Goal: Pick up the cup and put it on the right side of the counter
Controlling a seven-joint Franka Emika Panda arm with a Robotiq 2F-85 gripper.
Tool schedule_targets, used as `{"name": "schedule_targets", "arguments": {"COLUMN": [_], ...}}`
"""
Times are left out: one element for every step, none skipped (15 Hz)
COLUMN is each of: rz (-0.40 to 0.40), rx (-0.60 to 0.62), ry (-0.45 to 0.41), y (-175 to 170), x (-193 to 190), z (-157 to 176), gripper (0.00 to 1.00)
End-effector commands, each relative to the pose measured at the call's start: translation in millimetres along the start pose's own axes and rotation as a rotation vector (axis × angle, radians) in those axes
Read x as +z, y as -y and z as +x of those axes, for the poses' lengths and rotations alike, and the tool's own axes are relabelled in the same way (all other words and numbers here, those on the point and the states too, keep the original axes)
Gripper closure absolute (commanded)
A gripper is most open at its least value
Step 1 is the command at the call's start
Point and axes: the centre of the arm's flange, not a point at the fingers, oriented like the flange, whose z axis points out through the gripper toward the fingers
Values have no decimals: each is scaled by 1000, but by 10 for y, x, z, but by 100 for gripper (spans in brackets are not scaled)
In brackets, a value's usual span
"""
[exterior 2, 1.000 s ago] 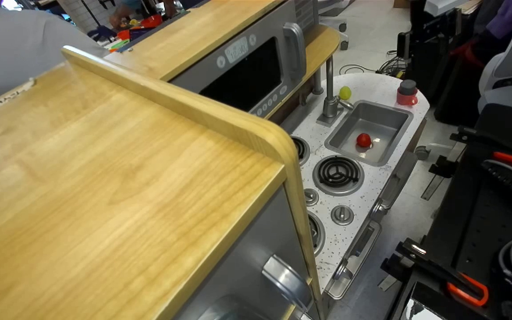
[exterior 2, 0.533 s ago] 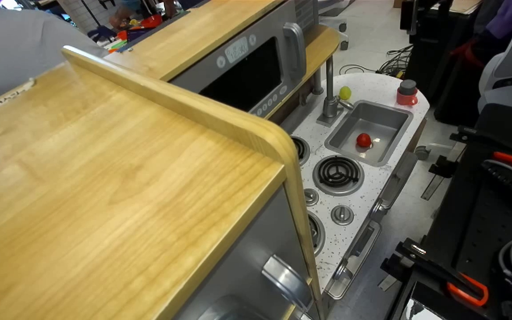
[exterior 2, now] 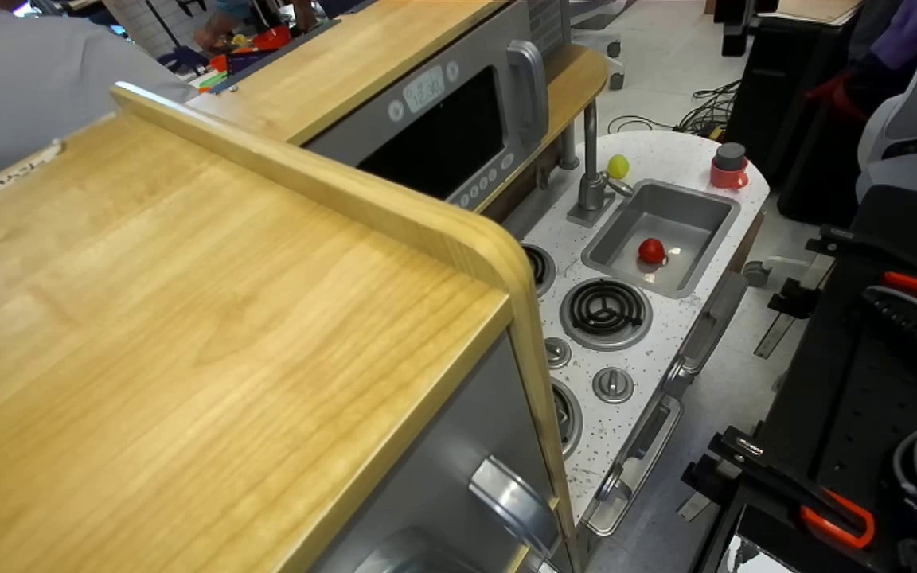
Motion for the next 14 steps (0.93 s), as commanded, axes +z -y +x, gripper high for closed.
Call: {"name": "schedule_targets", "arguments": {"rz": [66,75,82,86,85,80,77,80,82,82,82,83,83,83], "rx": [-11,0,10,23,28,38,15,22,25,26,27,27,28,28], "ry": [-25,-30,-27,-28,-25,12,-12,-2,3,5,6,6,6,6], "y": [399,488,535,594,609,624,546,573,585,585,583,582,581,581], "x": [-232,-228,-275,-233,-253,-168,-160,-131,-109,-99,-96,-95,-95,-95], "z": [-261,-271,-300,-295,-311,-320,-197,-218,-233,-241,-244,-245,-245,-246], "gripper": [0,0,0,0,0,0,0,0,0,0,0,0,0,0]}}
